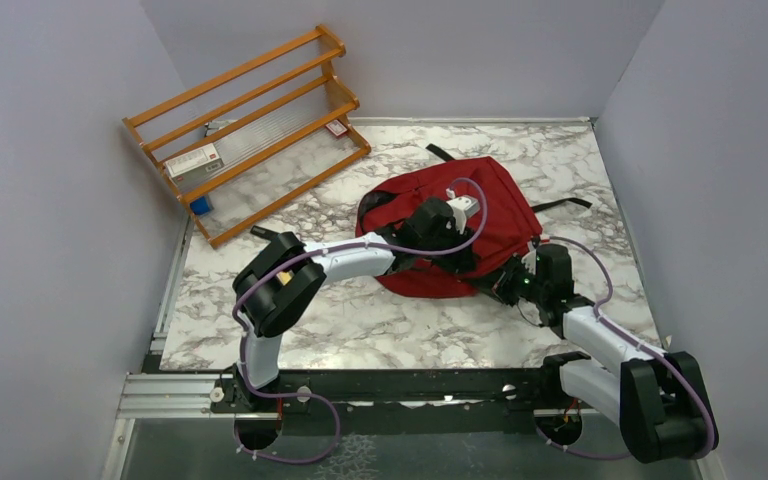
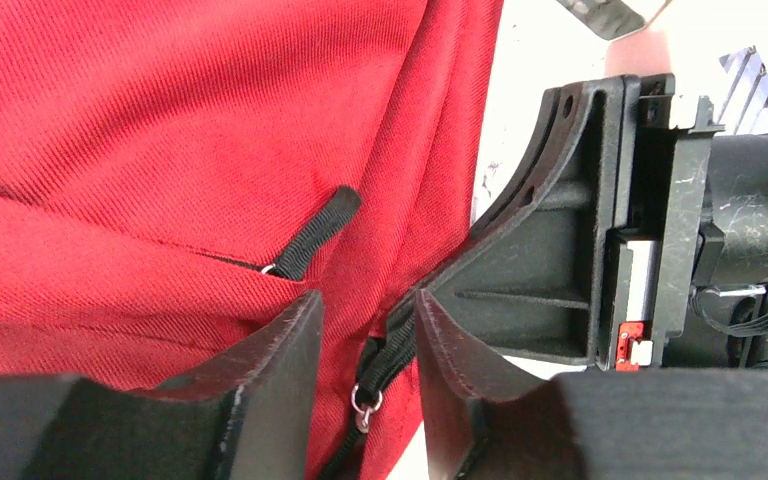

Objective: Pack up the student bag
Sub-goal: Zip the student bag at the center of the board.

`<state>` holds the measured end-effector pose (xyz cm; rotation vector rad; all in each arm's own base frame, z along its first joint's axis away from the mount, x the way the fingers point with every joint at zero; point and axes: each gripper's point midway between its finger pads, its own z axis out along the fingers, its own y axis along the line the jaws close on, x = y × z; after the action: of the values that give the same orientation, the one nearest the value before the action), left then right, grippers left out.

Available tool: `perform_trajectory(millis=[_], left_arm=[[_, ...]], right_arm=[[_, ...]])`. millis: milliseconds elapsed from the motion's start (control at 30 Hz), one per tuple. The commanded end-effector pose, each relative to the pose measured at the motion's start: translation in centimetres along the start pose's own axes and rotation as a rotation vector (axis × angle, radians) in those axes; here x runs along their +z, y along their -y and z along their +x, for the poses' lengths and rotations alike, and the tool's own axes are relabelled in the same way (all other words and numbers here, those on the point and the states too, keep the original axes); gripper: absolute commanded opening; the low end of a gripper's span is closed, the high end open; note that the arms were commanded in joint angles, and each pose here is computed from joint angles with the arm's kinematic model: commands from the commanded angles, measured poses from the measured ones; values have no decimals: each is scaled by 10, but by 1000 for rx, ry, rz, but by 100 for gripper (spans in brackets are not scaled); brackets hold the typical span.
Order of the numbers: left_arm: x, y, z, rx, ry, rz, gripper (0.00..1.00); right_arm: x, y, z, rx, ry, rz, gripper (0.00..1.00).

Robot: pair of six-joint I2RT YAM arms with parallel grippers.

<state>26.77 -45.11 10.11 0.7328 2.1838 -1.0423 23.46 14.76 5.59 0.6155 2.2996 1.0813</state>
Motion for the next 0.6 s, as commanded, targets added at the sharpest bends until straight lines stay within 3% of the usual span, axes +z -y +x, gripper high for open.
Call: perform_trajectory(millis=[0, 300, 567], left_arm=[[-11, -6, 9, -87, -38, -58, 43], [-2, -10, 24, -142, -85, -55, 48], [3, -15, 27, -31, -111, -44, 49]], right_arm=[[1, 14, 9, -2, -17, 39, 1], [5, 27, 17, -3, -27, 48, 1], [6, 31, 19, 1, -30, 55, 1]])
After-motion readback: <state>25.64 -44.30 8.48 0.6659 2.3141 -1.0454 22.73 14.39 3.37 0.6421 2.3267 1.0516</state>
